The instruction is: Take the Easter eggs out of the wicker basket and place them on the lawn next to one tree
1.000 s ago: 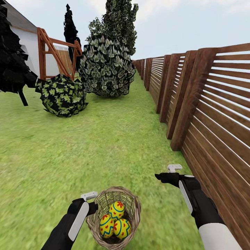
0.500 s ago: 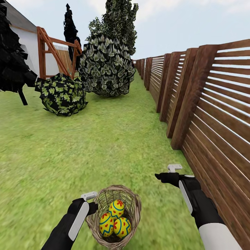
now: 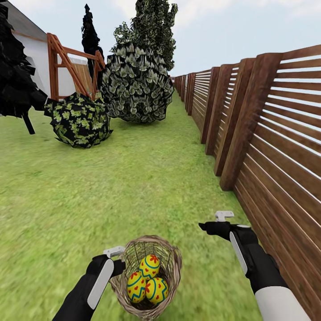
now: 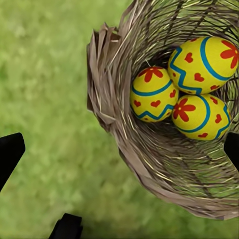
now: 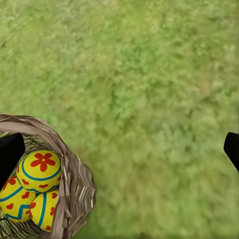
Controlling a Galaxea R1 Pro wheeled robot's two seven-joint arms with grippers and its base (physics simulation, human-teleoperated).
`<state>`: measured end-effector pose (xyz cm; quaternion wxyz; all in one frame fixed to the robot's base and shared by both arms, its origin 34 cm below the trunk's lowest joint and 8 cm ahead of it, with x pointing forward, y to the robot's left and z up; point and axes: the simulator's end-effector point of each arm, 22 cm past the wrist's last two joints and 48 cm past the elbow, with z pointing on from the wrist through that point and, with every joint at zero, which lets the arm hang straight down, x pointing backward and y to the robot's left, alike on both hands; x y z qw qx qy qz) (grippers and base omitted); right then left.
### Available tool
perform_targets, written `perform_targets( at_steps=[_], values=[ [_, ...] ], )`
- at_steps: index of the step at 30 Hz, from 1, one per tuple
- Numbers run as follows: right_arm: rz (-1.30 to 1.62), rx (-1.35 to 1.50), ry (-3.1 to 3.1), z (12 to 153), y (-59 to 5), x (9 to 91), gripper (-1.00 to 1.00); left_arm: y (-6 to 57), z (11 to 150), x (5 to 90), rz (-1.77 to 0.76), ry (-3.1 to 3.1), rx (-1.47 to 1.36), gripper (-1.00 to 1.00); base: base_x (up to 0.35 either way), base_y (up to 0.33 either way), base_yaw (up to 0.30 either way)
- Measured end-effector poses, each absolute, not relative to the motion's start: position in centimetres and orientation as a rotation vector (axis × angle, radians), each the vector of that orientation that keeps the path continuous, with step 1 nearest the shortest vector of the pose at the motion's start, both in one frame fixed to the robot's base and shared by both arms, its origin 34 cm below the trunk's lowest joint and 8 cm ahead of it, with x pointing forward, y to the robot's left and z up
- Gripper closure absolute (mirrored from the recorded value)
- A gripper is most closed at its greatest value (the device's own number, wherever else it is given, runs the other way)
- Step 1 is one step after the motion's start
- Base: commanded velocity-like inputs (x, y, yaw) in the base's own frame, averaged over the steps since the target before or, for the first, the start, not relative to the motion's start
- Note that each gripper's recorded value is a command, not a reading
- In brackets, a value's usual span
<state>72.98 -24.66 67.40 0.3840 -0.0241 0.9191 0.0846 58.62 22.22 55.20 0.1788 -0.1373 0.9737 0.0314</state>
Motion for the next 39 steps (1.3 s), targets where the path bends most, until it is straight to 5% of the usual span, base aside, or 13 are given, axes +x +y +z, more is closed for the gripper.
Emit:
perform_targets(
  at_steps=[39],
  values=[
    [0.217, -0.061, 2.343, 59.6, -24.6, 71.8, -1.0, 22.3, 47.4, 57.4, 0.085, 2.753, -0.394, -1.0, 0.051, 0.0, 0.0]
  ],
)
